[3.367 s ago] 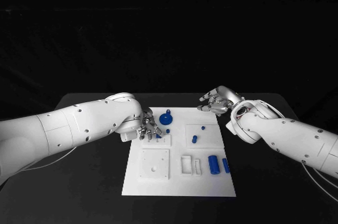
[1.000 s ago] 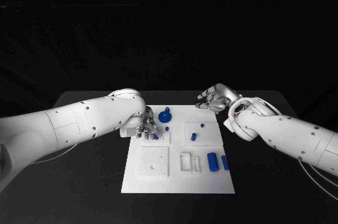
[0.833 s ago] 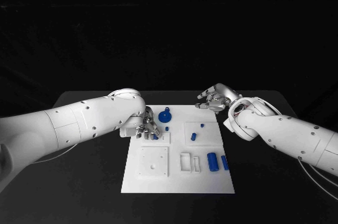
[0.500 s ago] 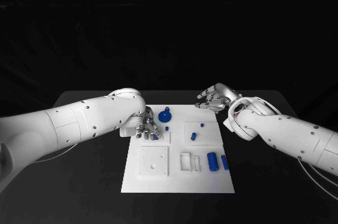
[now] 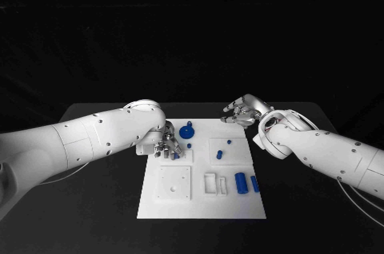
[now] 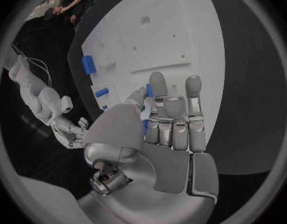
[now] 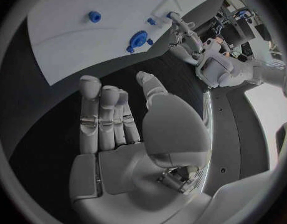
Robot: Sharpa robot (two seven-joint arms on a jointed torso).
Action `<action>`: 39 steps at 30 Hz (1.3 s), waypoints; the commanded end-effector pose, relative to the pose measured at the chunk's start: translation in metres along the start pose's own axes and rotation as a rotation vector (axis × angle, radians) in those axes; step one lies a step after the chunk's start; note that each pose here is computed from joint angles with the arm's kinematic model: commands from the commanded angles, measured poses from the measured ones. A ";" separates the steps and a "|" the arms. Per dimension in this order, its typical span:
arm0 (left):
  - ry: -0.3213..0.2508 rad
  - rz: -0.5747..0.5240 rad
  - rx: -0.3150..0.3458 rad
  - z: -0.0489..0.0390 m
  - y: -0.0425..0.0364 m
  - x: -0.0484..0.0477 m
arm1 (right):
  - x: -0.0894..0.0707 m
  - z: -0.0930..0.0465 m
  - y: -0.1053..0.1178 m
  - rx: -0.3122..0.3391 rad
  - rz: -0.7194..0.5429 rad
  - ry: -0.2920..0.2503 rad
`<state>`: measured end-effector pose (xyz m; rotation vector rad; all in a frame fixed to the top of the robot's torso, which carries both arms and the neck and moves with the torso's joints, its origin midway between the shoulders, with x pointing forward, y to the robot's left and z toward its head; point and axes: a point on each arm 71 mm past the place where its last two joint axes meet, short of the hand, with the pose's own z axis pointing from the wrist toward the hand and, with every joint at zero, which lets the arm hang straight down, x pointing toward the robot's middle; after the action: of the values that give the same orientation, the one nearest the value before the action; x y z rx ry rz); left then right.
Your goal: Assemble the parts on the task board
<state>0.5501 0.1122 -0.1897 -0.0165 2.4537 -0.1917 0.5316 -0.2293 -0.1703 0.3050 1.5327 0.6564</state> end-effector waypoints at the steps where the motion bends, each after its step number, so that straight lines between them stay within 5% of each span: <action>1: 0.010 0.000 -0.002 0.0015 -0.0003 0.0012 | 0.001 0.000 0.001 -0.008 -0.003 0.010; 16: -0.016 -0.008 -0.014 0.0038 0.0041 -0.0033 | 0.001 0.000 0.001 -0.008 -0.003 0.010; 39: -0.026 -0.026 0.014 0.0037 0.0002 -0.0035 | 0.002 0.000 0.001 -0.008 -0.002 0.012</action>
<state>0.5557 0.1158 -0.1908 -0.0456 2.4342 -0.1913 0.5316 -0.2285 -0.1711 0.3055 1.5339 0.6575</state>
